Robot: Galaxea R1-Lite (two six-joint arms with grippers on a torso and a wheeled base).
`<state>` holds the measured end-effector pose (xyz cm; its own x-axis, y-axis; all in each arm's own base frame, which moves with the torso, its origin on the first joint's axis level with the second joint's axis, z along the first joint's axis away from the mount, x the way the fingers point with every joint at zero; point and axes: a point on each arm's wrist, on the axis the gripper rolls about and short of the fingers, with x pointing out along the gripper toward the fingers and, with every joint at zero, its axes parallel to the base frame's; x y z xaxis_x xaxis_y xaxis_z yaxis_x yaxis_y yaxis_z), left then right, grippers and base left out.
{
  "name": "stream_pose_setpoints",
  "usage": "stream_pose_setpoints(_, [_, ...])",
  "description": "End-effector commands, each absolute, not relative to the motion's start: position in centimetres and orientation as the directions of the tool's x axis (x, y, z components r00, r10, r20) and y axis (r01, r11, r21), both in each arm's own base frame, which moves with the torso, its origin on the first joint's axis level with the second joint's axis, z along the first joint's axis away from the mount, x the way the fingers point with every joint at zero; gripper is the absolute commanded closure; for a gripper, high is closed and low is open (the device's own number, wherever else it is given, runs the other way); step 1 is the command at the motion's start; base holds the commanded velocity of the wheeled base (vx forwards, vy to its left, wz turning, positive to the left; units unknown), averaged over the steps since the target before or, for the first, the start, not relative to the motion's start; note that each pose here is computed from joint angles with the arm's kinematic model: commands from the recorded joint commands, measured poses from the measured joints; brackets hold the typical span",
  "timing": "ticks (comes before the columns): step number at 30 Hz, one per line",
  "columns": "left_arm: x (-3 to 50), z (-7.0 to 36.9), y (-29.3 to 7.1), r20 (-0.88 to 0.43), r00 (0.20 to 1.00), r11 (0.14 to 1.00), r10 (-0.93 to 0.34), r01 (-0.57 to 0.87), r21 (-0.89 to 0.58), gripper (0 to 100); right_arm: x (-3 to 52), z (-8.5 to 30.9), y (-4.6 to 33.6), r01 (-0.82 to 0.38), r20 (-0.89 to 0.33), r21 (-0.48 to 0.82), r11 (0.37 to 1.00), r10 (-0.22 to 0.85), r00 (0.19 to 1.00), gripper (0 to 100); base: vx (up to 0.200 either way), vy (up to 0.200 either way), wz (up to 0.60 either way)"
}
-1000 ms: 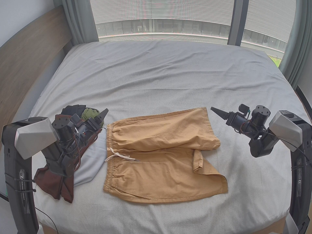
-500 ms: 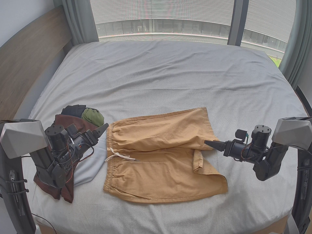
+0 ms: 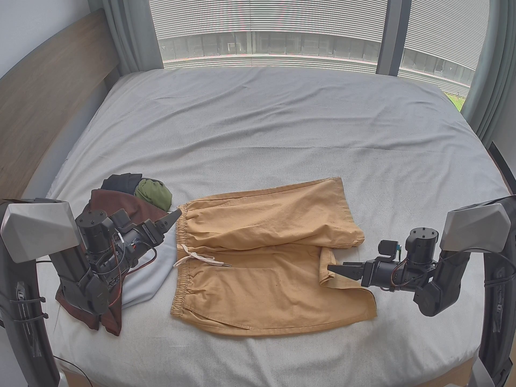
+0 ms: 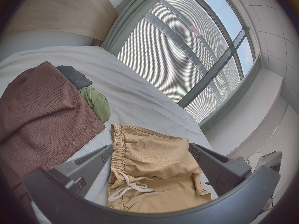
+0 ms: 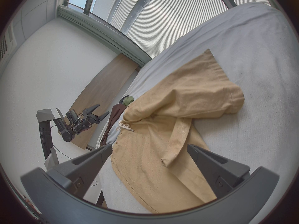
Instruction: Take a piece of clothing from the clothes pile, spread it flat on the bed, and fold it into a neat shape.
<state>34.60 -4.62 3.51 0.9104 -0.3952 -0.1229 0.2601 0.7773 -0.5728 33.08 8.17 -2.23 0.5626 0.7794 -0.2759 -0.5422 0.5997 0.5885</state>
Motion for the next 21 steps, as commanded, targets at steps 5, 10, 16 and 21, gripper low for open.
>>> stream_pose_setpoints(5, [34.6, 3.4, -4.6, -0.126, 0.91, 0.777, -0.396, 0.259, -0.574, 0, 32.6, -3.6, 8.6, -0.522, -0.312, 0.609, 0.598, 0.785, 0.535, 0, 0.0, 0.0, 0.0])
stream_pose_setpoints(10, [34.6, 3.4, -4.6, -0.126, 0.91, 0.777, -0.396, 0.259, -0.574, 0, 32.7, -4.6, 9.6, -0.515, -0.332, 0.609, 0.603, 0.783, 0.526, 0, 0.0, 0.0, 0.0])
stream_pose_setpoints(16, [34.6, 3.4, -4.6, -0.124, 0.91, 0.777, -0.394, 0.258, -0.573, 0, 33.3, -5.3, 10.1, -0.511, -0.335, 0.596, 0.619, 0.77, 0.542, 0, 0.0, 0.0, 0.0])
stream_pose_setpoints(21, [34.6, 3.4, -4.6, -0.123, 0.911, 0.777, -0.395, 0.259, -0.573, 0, 33.6, -5.3, 10.2, -0.511, -0.33, 0.587, 0.628, 0.762, 0.557, 0, 0.0, 0.0, 0.0])
